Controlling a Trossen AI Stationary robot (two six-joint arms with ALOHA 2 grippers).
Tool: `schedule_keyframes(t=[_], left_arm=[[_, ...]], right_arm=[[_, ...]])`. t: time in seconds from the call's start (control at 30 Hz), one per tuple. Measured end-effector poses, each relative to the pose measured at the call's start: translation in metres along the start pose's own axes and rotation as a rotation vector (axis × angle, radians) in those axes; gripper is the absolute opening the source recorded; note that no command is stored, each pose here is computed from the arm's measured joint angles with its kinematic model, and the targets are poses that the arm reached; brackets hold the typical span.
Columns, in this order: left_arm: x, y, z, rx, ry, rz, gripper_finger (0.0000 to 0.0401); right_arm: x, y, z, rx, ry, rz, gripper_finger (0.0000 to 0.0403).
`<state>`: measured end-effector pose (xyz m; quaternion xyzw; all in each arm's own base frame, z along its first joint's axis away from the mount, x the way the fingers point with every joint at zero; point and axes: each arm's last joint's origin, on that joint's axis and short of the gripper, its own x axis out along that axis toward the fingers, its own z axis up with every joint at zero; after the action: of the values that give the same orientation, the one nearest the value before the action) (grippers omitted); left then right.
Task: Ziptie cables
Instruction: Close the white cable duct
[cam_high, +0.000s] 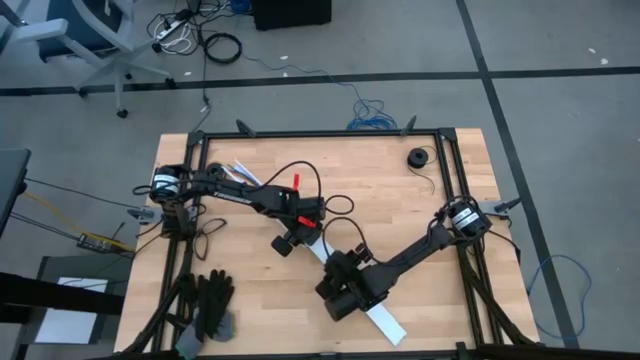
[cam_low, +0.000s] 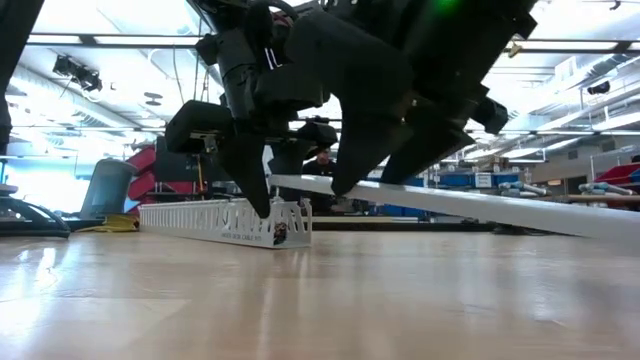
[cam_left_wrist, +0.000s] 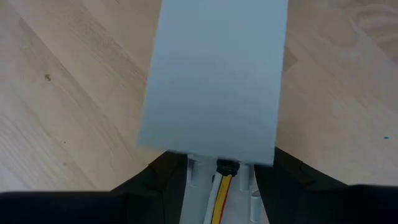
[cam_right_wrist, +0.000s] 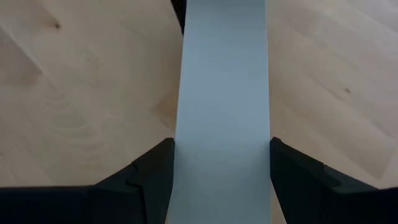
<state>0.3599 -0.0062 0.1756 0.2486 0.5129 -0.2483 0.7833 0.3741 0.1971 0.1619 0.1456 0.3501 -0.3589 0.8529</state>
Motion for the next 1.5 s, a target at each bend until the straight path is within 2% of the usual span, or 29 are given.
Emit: schedule_keyframes(t=[0.2, 0.47, 1.2, 1.5], left_arm=[[0.000, 0.000, 0.000, 0.000, -0.001, -0.002, 0.0150], [0.000, 0.000, 0.000, -0.023, 0.001, -0.001, 0.0150], [0.000, 0.000, 0.000, -0.030, -0.007, -0.009, 0.0150], [0.000, 0.000, 0.000, -0.032, -0.007, -0.010, 0.0203]], right_arm=[[0.006, -0.002, 0.003, -0.024, 0.098, 0.015, 0.0221], [0.014, -0.005, 0.010, -0.047, 0.139, 0.020, 0.0222], [0.014, -0.004, 0.010, -0.040, 0.143, 0.030, 0.0249], [0.015, -0.004, 0.010, -0.049, 0.135, 0.027, 0.0247]])
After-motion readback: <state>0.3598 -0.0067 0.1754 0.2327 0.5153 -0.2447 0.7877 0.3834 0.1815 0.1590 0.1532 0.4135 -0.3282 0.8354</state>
